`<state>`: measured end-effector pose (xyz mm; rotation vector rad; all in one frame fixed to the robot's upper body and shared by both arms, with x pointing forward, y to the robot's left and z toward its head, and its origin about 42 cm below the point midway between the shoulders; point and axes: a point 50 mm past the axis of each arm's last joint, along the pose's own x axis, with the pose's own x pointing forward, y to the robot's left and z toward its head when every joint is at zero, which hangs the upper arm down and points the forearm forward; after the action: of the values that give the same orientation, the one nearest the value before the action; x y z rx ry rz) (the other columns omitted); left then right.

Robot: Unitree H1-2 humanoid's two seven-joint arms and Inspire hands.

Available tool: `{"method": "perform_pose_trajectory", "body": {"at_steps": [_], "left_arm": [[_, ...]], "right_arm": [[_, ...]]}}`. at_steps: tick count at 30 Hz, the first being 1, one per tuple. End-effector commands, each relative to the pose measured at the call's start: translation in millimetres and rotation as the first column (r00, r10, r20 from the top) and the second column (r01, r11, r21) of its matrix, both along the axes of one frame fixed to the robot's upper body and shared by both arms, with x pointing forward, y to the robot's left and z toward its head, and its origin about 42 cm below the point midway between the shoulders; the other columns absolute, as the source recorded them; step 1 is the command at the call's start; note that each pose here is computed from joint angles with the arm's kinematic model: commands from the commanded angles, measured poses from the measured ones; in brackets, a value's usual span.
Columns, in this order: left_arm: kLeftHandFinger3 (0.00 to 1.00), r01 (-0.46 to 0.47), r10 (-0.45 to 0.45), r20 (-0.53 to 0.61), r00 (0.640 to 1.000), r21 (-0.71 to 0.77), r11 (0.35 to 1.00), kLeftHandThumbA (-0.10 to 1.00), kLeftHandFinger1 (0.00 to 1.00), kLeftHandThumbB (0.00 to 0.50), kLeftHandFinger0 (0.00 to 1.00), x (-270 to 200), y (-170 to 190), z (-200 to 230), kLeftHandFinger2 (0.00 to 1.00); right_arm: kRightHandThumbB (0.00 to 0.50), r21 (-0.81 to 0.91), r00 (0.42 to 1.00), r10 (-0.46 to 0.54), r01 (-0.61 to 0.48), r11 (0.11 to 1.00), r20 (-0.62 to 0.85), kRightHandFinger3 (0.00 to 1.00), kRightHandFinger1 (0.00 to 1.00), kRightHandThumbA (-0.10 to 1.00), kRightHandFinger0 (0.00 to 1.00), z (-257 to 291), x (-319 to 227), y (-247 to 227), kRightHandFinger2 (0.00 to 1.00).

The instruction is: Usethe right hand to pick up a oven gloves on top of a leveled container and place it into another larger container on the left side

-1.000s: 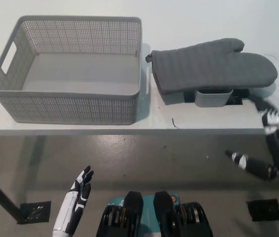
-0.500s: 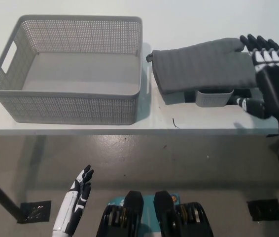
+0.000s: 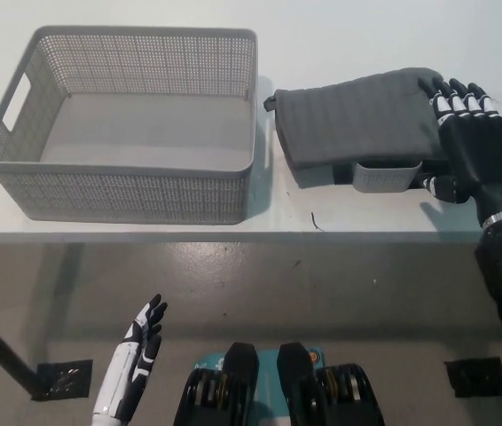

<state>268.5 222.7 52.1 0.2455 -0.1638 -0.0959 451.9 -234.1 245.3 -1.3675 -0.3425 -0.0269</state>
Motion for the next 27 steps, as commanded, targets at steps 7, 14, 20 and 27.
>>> {"method": "perform_pose_trajectory", "body": {"at_steps": [7,14,20,27], "left_arm": [[1.00,-0.002,0.001,0.075,0.997,0.008,1.000,1.00,1.00,0.145,1.00,6.9,2.8,11.2,1.00],[1.00,-0.001,0.000,0.073,0.997,0.004,1.000,1.00,1.00,0.123,1.00,6.4,3.7,10.5,1.00],[1.00,0.002,-0.003,0.072,0.997,0.012,1.000,1.00,1.00,0.134,1.00,4.9,4.6,10.1,1.00],[1.00,-0.009,0.008,0.065,0.998,0.006,1.000,1.00,1.00,0.107,1.00,0.9,4.9,7.6,1.00]], "right_arm": [[0.354,-0.091,0.997,-0.074,0.076,0.993,0.034,1.00,1.00,1.00,1.00,19.4,21.3,-3.9,1.00],[0.360,-0.122,0.995,-0.100,0.102,0.987,0.020,1.00,1.00,1.00,1.00,12.6,30.3,-3.3,1.00],[0.366,-0.127,0.993,-0.117,0.116,0.985,0.002,1.00,1.00,1.00,1.00,6.3,38.3,-4.2,1.00],[0.399,-0.143,0.992,-0.123,0.123,0.982,0.011,1.00,1.00,1.00,1.00,13.2,51.4,1.2,1.00]]}}
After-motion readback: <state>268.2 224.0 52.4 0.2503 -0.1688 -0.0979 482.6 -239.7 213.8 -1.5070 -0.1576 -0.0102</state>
